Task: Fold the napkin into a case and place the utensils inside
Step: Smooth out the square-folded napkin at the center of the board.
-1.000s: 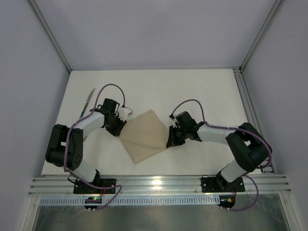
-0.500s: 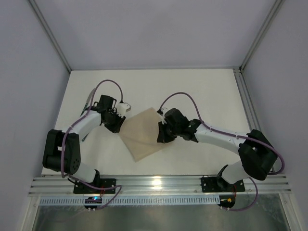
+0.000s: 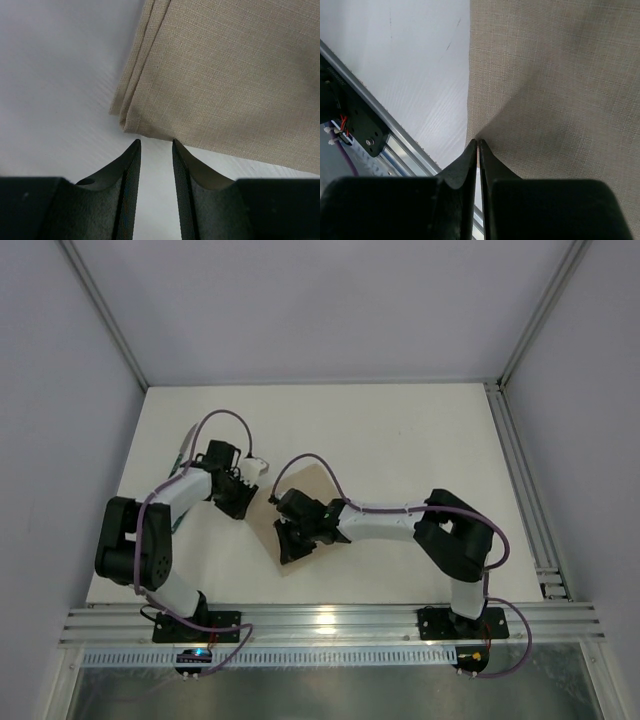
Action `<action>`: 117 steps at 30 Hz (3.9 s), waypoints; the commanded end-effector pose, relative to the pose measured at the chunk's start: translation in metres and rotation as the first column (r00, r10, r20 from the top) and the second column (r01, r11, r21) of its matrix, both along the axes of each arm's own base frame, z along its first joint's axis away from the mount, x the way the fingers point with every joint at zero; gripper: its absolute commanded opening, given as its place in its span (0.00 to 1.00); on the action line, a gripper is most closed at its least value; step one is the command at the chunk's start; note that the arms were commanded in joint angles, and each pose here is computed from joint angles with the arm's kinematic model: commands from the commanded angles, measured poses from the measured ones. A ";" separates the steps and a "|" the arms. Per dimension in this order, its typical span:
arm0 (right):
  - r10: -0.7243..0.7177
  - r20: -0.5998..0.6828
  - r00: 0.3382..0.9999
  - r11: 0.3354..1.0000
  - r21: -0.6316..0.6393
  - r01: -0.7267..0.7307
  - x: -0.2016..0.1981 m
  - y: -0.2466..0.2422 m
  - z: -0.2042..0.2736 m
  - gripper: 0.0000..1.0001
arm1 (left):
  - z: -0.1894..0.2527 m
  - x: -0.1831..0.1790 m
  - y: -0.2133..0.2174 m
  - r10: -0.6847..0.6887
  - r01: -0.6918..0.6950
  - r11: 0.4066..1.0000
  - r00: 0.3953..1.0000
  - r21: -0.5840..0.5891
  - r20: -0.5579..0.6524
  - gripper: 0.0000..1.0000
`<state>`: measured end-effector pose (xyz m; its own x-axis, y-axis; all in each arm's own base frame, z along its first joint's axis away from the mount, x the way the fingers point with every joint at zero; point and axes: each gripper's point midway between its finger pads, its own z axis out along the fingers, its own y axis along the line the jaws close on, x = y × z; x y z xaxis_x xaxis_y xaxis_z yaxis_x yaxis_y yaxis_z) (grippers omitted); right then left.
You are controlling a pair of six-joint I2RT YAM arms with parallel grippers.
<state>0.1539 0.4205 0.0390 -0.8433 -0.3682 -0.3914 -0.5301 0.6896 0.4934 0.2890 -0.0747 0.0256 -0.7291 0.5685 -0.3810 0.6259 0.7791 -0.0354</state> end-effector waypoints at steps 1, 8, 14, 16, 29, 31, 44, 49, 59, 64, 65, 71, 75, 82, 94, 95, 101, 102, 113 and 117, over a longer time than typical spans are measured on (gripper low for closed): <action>-0.012 -0.034 0.999 0.999 -0.050 0.011 -0.002 -0.006 0.007 0.08 | -0.005 0.008 -0.001 0.006 -0.006 1.000 1.000 -0.004 0.012 0.34; 0.071 -0.088 0.994 0.972 -0.216 -0.088 -0.016 -0.035 -0.011 0.09 | -0.020 0.008 0.000 0.008 -0.008 1.000 1.000 0.005 -0.022 0.34; 0.121 -0.078 0.990 0.942 -0.305 -0.139 -0.014 -0.048 -0.021 0.10 | -0.018 0.010 -0.004 0.008 -0.009 1.000 1.000 -0.014 -0.020 0.34; 0.141 -0.056 0.988 0.943 -0.297 -0.151 -0.011 -0.047 -0.017 0.10 | -0.011 0.010 -0.007 0.009 -0.010 0.999 1.000 -0.036 -0.008 0.34; -0.056 0.138 0.989 0.994 0.103 0.042 0.027 -0.052 0.093 0.12 | 0.092 -0.028 -0.053 -0.144 0.176 0.957 0.979 -0.230 0.146 0.35; -0.165 0.115 0.980 0.985 0.079 0.157 0.047 -0.088 0.078 0.12 | 0.086 -0.038 -0.061 -0.188 0.213 0.957 0.973 -0.196 0.137 0.34; -0.353 0.117 0.928 0.935 0.075 0.346 0.093 -0.157 0.034 0.09 | 0.023 -0.091 -0.150 -0.606 0.607 0.794 0.784 0.035 0.132 0.28; -0.378 0.075 0.923 0.925 -0.018 0.380 0.097 -0.168 -0.002 0.07 | -0.008 -0.106 -0.135 -0.652 0.648 0.758 0.755 0.069 0.068 0.28; -0.471 0.005 0.882 0.873 -0.135 0.468 0.101 -0.194 -0.047 0.05 | -0.026 -0.146 -0.112 -0.734 0.734 0.677 0.679 0.053 -0.010 0.27; -0.494 0.021 0.869 0.860 -0.135 0.492 0.106 -0.201 -0.042 0.04 | -0.025 -0.151 -0.104 -0.747 0.746 0.663 0.665 0.064 -0.010 0.27; -0.499 0.029 0.866 0.857 -0.129 0.499 0.108 -0.202 -0.039 0.04 | -0.024 -0.151 -0.104 -0.750 0.748 0.660 0.662 0.066 -0.007 0.27; -0.489 0.044 0.871 0.865 -0.103 0.491 0.111 -0.201 -0.024 0.04 | -0.012 -0.144 -0.110 -0.744 0.741 0.668 0.667 0.068 0.039 0.27; -0.479 0.079 0.874 0.872 -0.073 0.484 0.113 -0.200 -0.001 0.04 | 0.012 -0.141 -0.122 -0.729 0.730 0.683 0.678 0.034 0.095 0.27; -0.418 0.092 0.904 0.908 -0.001 0.419 0.105 -0.168 0.026 0.04 | 0.031 -0.138 -0.139 -0.708 0.718 0.696 0.691 -0.026 0.146 0.28; -0.437 0.020 0.899 0.899 -0.019 0.437 0.095 -0.166 -0.006 0.04 | -0.010 -0.155 -0.135 -0.738 0.738 0.674 0.675 -0.032 0.008 0.28; -0.453 0.014 0.892 0.891 -0.022 0.453 0.097 -0.171 -0.010 0.04 | -0.013 -0.157 -0.133 -0.741 0.740 0.672 0.672 -0.028 -0.005 0.28; -0.521 -0.001 0.854 0.850 -0.092 0.518 0.099 -0.210 -0.034 0.04 | -0.018 -0.164 -0.126 -0.761 0.760 0.649 0.648 -0.029 -0.034 0.27; -0.524 0.008 0.852 0.847 -0.099 0.522 0.099 -0.213 -0.035 0.04 | -0.017 -0.165 -0.125 -0.763 0.762 0.646 0.645 -0.029 -0.036 0.27; -0.482 0.075 0.873 0.873 -0.033 0.486 0.118 -0.205 0.013 0.05 | 0.014 -0.158 -0.131 -0.767 0.768 0.640 0.640 -0.023 0.052 0.33; -0.417 0.141 0.898 0.908 0.033 0.417 0.136 -0.189 0.061 0.16 | 0.062 -0.134 -0.144 -0.697 0.714 0.700 0.685 -0.006 0.213 0.38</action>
